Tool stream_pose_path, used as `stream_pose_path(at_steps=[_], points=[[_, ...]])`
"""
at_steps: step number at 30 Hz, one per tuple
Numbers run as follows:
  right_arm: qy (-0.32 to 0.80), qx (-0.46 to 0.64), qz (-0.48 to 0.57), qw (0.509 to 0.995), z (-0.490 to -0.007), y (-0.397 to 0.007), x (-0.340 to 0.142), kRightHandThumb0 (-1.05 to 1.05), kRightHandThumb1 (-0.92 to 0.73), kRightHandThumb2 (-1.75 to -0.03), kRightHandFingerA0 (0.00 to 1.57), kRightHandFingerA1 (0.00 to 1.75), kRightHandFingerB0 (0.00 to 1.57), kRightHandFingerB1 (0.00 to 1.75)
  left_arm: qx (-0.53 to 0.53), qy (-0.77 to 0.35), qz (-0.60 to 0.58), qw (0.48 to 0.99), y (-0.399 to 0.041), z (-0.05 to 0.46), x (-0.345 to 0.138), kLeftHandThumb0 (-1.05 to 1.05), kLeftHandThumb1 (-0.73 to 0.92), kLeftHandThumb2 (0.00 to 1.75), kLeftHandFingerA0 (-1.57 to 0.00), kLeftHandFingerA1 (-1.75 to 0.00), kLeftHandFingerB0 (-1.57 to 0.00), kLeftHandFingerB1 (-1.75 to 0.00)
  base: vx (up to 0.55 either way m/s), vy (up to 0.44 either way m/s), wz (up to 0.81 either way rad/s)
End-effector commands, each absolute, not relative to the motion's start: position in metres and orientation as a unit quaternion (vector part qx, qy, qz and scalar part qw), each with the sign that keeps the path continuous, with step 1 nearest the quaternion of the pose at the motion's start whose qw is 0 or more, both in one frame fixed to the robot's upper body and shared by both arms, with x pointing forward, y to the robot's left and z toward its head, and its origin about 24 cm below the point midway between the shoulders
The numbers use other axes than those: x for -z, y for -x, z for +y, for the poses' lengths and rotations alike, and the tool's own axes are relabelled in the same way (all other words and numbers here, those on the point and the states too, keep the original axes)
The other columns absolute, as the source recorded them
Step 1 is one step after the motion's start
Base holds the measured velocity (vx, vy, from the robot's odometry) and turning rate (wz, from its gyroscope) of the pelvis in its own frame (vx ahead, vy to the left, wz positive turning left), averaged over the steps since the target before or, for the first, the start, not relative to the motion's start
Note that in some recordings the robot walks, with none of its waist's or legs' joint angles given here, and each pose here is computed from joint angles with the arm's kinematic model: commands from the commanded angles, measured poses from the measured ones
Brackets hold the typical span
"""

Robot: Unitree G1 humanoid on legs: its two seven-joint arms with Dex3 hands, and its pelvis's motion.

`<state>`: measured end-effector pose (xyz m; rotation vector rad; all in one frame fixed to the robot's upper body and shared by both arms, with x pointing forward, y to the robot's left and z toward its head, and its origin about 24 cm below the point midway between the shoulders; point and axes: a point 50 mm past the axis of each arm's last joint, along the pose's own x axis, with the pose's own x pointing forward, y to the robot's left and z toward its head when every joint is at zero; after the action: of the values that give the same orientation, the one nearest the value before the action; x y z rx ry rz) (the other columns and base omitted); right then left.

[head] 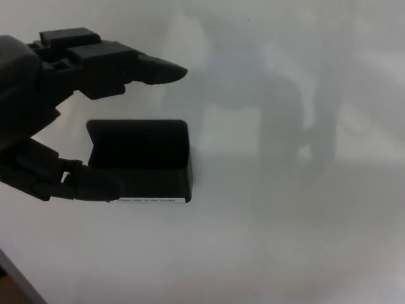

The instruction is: A magnetic marker holder is on the left hand side of the white board, the robot put the index and middle finger into the opening of the container and pull off the magnetic holder and hand it to a human on the left hand side.

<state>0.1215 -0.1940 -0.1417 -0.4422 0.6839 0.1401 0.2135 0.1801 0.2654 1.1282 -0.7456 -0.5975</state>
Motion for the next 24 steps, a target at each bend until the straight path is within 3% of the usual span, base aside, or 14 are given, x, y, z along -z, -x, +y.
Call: stream_pose_path(at_steps=[1,8,9,10,12,13,14,15,19,20,23,24], points=[[0.237,-0.058,0.318,0.916,-0.205,-0.123,0.138,-0.61,-0.79,-0.64,0.69,0.48,0.29,0.31,0.306,-0.554,-0.235,0.737,-0.226,0.176,-0.26,-0.72,0.47,0.56,-0.31,-0.35,-0.29,-0.3,0.0,0.0,0.0],[0.235,-0.058,0.318,0.917,-0.206,-0.123,0.138,-0.62,-0.78,-0.64,0.68,0.47,0.3,0.31,0.341,-0.581,-0.16,0.721,-0.23,0.178,-0.252,-0.73,0.47,0.56,-0.27,-0.34,-0.24,-0.29,0.0,0.0,0.0],[0.238,-0.058,0.316,0.917,-0.207,-0.124,0.137,-0.61,-0.78,-0.64,0.68,0.47,0.31,0.31,0.352,-0.585,-0.124,0.72,-0.232,0.181,-0.251,-0.32,0.16,0.83,-0.07,-0.5,-0.07,-0.48,0.0,0.0,0.0],[0.239,-0.058,0.315,0.917,-0.207,-0.125,0.137,-0.61,-0.78,-0.64,0.68,0.47,0.31,0.31,0.354,-0.586,-0.114,0.72,-0.232,0.182,-0.25,-0.32,0.16,0.83,-0.07,-0.5,-0.07,-0.48,0.0,0.0,0.0],[0.238,-0.059,0.313,0.917,-0.207,-0.125,0.137,-0.61,-0.78,-0.64,0.67,0.47,0.31,0.31,0.368,-0.596,-0.073,0.71,-0.235,0.185,-0.251,-0.33,0.17,0.83,-0.07,-0.5,-0.06,-0.49,0.0,0.0,0.0],[0.241,-0.06,0.313,0.917,-0.207,-0.125,0.137,-0.61,-0.78,-0.64,0.69,0.48,0.31,0.31,0.375,-0.597,-0.054,0.707,-0.236,0.186,-0.252,-0.73,0.49,0.57,-0.23,-0.33,-0.17,-0.27,0.0,0.0,0.0],[0.242,-0.06,0.313,0.916,-0.207,-0.125,0.137,-0.61,-0.78,-0.64,0.69,0.48,0.31,0.31,0.377,-0.597,-0.049,0.707,-0.236,0.186,-0.253,-0.73,0.49,0.57,-0.23,-0.33,-0.17,-0.27,0.0,0.0,0.0],[0.246,-0.061,0.312,0.916,-0.207,-0.127,0.137,-0.62,-0.79,-0.64,0.69,0.49,0.3,0.31,0.391,-0.587,-0.016,0.709,-0.24,0.187,-0.255,-0.35,0.18,0.83,-0.02,-0.49,0.0,-0.46,0.0,0.0,0.0],[0.247,-0.06,0.31,0.916,-0.207,-0.127,0.136,-0.62,-0.78,-0.64,0.67,0.48,0.3,0.31,0.413,-0.575,0.048,0.705,-0.246,0.188,-0.259,-0.34,0.19,0.83,-0.02,-0.49,0.0,-0.46,0.0,0.0,0.0],[0.248,-0.061,0.31,0.916,-0.207,-0.127,0.136,-0.61,-0.78,-0.64,0.64,0.47,0.29,0.3,0.414,-0.576,0.054,0.703,-0.248,0.188,-0.26,-0.69,0.4,0.71,-0.19,-0.41,-0.11,-0.34,0.0,0.0,0.0],[0.251,-0.062,0.308,0.916,-0.207,-0.128,0.136,-0.61,-0.78,-0.64,0.68,0.49,0.29,0.31,0.415,-0.582,0.069,0.696,-0.254,0.185,-0.264,-0.69,0.41,0.73,-0.26,-0.44,-0.08,-0.34,0.0,0.0,0.0],[0.25,-0.062,0.307,0.916,-0.207,-0.128,0.136,-0.6,-0.78,-0.63,0.67,0.49,0.3,0.31,0.412,-0.585,0.075,0.694,-0.257,0.184,-0.266,-0.69,0.4,0.74,-0.37,-0.48,-0.07,-0.34,0.0,0.0,0.0]])
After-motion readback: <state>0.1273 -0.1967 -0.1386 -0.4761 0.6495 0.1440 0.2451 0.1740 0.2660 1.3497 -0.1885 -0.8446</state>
